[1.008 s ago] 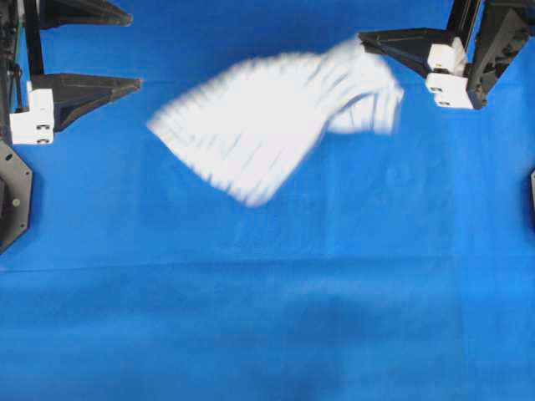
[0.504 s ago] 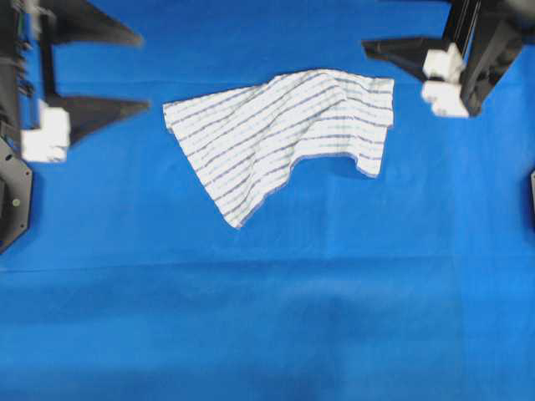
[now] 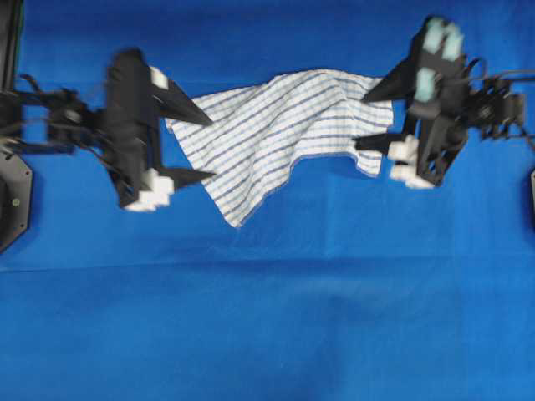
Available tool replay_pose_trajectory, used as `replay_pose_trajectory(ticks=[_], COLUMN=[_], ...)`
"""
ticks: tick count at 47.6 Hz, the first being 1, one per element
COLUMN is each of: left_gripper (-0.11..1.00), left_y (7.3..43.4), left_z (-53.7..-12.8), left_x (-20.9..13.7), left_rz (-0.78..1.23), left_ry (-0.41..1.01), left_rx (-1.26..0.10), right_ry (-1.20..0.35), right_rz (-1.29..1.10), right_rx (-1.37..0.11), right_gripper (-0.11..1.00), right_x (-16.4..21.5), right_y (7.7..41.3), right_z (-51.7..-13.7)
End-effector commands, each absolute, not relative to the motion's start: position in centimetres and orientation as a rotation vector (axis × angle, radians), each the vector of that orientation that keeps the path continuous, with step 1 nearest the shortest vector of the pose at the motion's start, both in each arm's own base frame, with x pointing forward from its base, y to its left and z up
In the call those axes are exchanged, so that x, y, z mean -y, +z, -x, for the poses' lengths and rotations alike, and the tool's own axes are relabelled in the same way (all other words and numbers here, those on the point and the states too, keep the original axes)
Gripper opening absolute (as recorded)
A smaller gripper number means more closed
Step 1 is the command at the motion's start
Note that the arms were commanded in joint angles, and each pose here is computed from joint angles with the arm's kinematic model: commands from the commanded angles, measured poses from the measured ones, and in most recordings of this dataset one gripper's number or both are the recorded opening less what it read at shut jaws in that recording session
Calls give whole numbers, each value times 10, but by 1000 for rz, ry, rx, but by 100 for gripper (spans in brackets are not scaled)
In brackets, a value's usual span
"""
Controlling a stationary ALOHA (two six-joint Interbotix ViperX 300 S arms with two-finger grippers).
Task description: Lift the towel with both arms.
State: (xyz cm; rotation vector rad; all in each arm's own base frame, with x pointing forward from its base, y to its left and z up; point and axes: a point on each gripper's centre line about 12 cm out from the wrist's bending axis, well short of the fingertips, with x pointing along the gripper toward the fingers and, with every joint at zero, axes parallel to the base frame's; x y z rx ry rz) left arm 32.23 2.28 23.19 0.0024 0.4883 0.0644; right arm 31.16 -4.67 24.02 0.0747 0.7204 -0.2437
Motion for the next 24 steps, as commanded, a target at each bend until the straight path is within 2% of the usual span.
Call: replay_pose_trajectory(ticks=[1,15,24], left_gripper=[91,91,91], left_y=[222,156,127], left_z=[-335,-360,-369], left_x=[-16,-12,-12], left_rz=[-4,28,46], left_ry=[43,42,48], left_rx=[-485,-555,-570], right_ry=[-232,-218,-202], right_rz=[-81,-91,-100], right_rx=[-739,-871,-910], right_gripper=[66,66,66], right_x=[43,42,43], right_y=[229,172,140], right_z=[-317,-326,-331])
